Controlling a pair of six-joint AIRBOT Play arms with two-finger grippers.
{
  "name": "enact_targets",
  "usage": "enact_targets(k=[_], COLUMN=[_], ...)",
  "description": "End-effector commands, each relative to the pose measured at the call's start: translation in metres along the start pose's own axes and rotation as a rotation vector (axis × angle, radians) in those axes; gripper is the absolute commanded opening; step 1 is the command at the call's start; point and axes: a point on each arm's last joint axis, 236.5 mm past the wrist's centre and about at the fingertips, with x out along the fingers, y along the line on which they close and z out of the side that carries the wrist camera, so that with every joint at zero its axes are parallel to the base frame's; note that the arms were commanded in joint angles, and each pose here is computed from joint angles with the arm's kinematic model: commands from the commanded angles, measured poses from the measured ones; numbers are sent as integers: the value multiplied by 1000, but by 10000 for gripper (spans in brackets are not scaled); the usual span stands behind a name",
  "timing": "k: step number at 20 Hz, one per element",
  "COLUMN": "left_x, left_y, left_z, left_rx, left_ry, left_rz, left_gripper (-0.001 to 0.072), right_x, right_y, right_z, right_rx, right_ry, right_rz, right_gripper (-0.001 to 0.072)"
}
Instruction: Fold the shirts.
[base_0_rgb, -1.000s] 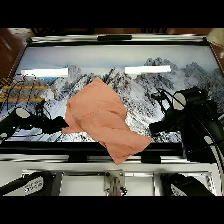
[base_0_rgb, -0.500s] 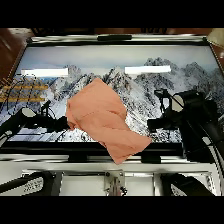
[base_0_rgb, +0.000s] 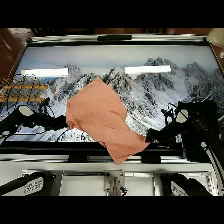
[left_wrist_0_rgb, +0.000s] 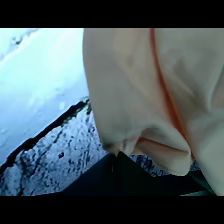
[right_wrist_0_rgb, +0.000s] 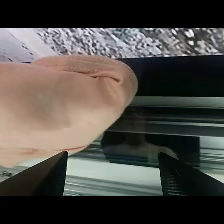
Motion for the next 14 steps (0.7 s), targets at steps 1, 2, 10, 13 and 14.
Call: enact_targets(k=[1, 2, 10, 13, 14], left_x=[-9, -13, -73, -166, -214], left_y=[-7, -9, -44, -80, -95], left_z=[9, 12, 48, 88, 104], left_rx=[20, 26, 123, 264, 337], left_ry=[-35, -48, -223, -474, -614], left_rz=[-8, -9, -35, -16, 13], left_gripper=[31, 31, 30, 30, 30], right_x=[21, 28, 13, -79, -122], right_y=[17, 18, 42, 56, 61], right_z=[4, 1, -4, 28, 40], right_rx=[74, 72, -116, -282, -297], right_ry=[12, 41, 44, -226, -366], right_rz=[99, 92, 54, -24, -52], right_gripper=[674, 674, 58, 58, 58])
